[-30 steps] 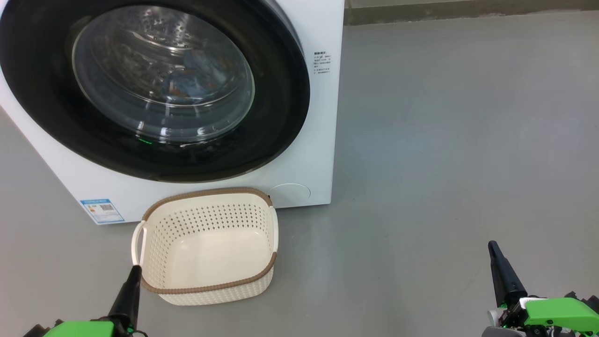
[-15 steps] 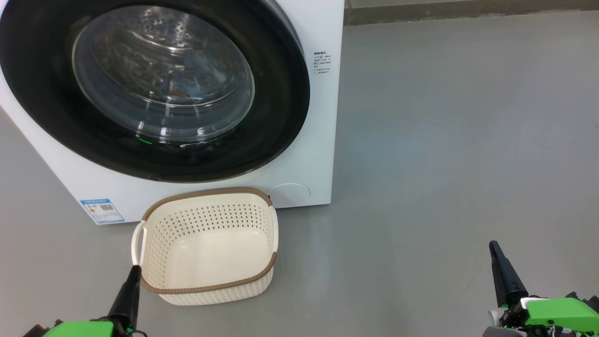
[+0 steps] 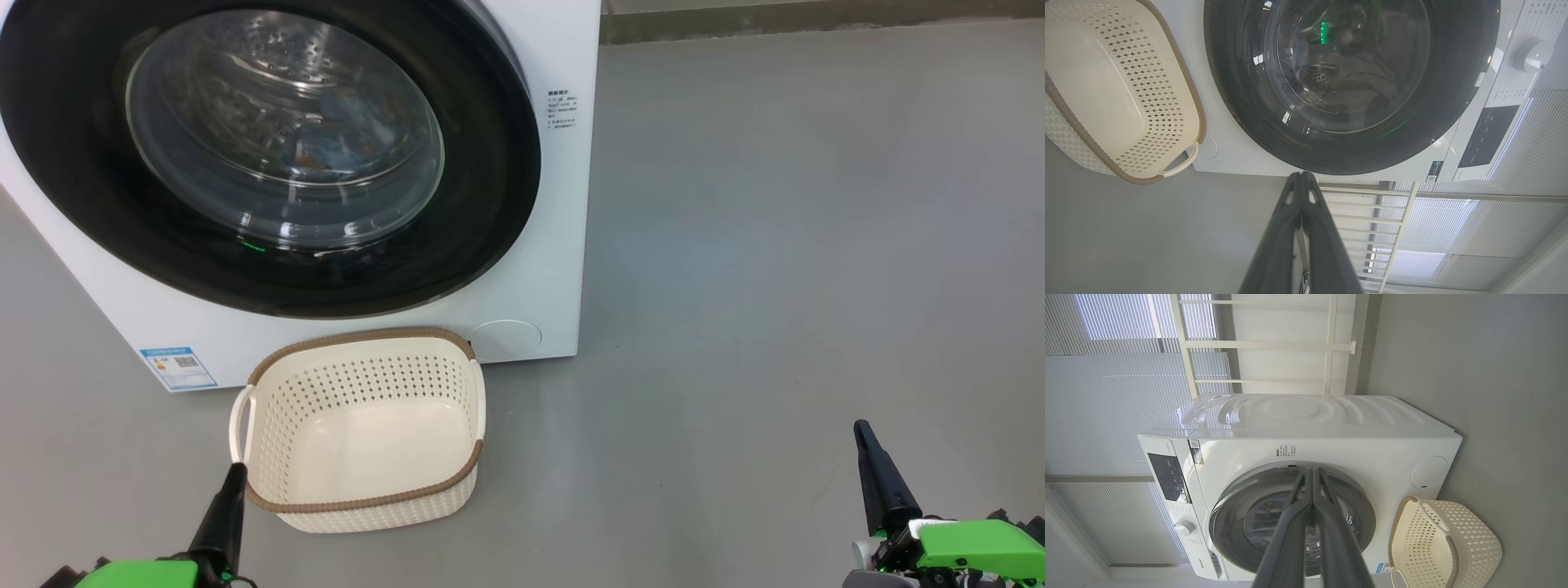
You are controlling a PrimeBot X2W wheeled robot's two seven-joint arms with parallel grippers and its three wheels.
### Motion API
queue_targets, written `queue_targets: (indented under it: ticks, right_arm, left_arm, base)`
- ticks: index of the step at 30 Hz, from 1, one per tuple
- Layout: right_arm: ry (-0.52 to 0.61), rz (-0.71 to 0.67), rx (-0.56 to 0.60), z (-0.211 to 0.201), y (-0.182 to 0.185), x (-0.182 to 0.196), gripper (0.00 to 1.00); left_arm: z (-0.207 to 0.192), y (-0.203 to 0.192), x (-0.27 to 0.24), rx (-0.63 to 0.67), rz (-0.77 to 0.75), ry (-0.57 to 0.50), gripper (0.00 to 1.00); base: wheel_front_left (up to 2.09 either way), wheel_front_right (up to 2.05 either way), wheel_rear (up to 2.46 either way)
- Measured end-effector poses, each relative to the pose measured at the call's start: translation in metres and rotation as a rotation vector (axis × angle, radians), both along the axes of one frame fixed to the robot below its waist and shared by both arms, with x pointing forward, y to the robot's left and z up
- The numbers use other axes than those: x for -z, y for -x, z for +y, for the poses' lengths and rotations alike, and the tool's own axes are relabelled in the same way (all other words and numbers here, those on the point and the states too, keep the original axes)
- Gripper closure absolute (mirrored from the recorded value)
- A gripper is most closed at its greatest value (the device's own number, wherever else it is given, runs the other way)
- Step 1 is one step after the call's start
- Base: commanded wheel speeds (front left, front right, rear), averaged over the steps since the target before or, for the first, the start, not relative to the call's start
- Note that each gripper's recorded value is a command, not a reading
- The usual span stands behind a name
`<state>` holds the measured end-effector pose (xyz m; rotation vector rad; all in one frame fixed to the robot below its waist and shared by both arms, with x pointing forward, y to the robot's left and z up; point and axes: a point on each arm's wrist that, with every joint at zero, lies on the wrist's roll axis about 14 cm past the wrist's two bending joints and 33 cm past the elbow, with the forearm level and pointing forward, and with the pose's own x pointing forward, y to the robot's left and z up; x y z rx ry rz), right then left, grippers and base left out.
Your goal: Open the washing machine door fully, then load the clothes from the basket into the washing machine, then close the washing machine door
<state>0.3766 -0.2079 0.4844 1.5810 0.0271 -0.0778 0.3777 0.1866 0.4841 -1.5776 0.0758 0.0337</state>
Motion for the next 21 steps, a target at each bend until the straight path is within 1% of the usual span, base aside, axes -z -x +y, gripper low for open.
queue_targets:
  ticks: [21]
  right_arm:
    - [0.0,0.0,0.003,-0.001,0.0001,0.0,1.0]
  left_arm:
    - [0.0001,0.0,0.0,0.001,0.0,0.0,1.0]
  base:
    - [0.0,0.0,0.0]
